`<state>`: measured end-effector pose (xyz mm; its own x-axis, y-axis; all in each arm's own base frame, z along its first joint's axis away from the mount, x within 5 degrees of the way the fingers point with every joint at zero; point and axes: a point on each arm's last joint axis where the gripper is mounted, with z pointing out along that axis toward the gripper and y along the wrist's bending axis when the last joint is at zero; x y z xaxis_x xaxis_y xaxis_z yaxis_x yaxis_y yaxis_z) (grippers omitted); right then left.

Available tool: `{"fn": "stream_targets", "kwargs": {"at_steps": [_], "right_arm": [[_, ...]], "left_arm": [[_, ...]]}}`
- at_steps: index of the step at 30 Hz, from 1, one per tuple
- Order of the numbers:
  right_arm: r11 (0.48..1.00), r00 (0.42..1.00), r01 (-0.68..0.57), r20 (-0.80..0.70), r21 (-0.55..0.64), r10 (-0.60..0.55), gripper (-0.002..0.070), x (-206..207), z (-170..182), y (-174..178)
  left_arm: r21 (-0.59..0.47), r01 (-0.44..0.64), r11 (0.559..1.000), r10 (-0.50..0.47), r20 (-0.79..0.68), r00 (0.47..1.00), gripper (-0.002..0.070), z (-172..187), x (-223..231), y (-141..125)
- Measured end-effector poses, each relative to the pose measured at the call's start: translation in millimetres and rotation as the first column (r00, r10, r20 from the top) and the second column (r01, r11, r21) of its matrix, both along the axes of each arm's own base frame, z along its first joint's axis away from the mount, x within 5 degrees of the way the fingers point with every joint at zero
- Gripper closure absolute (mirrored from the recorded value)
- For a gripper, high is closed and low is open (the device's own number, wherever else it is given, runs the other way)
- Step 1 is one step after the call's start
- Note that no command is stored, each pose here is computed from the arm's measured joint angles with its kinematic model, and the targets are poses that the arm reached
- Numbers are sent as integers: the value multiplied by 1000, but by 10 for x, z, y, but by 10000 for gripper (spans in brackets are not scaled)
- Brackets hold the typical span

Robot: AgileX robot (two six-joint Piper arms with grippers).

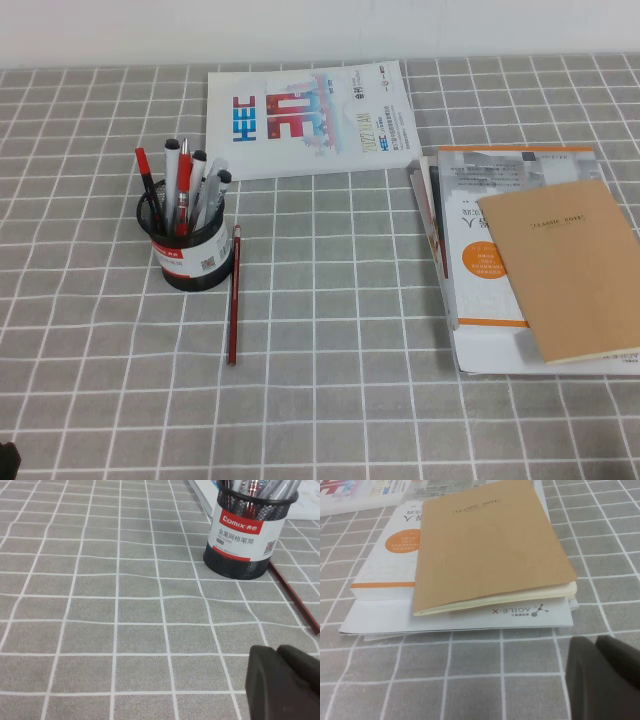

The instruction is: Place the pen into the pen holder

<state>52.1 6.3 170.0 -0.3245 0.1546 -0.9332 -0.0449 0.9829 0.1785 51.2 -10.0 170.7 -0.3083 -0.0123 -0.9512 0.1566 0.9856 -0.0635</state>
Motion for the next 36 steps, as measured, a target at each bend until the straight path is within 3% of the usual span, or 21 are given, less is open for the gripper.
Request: {"fn": "stream_targets", "kwargs": {"at_steps": [29, 32, 34, 36], "right_arm": [[1000, 1000, 0, 0, 2, 0, 689, 0, 0, 1], [996, 1000, -4, 15, 87, 3, 689, 4, 22, 27], [969, 999, -11, 33, 249, 3, 689, 7, 60, 71], [904, 999, -17, 41, 427, -1, 689, 8, 101, 112]], "left_arm": [[0, 0, 1000, 0, 0, 1000, 680, 0, 0, 0], [0, 0, 1000, 0, 0, 1000, 680, 0, 0, 0], [0, 0, 1000, 0, 0, 1000, 680, 0, 0, 0], [0, 0, 1000, 0, 0, 1000, 680, 0, 0, 0]]}}
